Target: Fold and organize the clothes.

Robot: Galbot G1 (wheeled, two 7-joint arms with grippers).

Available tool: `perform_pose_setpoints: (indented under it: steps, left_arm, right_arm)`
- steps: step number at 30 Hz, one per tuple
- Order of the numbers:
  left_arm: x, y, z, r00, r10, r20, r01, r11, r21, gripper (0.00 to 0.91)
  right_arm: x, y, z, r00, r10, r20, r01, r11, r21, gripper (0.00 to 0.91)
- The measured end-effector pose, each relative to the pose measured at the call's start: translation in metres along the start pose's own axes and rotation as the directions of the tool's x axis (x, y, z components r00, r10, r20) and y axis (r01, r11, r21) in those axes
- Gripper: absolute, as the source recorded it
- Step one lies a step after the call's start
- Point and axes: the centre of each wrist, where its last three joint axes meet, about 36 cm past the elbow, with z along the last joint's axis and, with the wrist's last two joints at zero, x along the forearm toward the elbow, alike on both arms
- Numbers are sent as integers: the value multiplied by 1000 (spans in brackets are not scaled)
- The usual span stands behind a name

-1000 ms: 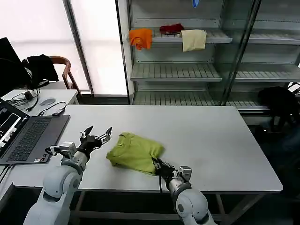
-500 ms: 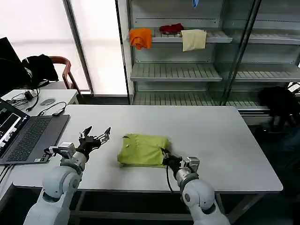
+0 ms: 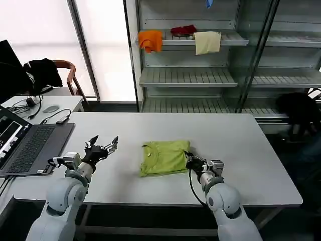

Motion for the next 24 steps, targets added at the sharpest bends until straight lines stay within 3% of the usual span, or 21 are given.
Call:
perform_pose_setpoints:
  steps: [13, 24]
  left_arm:
    - [2, -2, 0, 1000, 10, -2, -10, 1000, -4, 907]
    - [4, -4, 5, 1000, 15, -5, -15, 1000, 3, 907]
  right_arm:
    - [3, -8, 4, 999, 43, 6, -44, 994, 97, 907]
    - [19, -29, 8, 989, 139, 41, -145, 958, 248, 907]
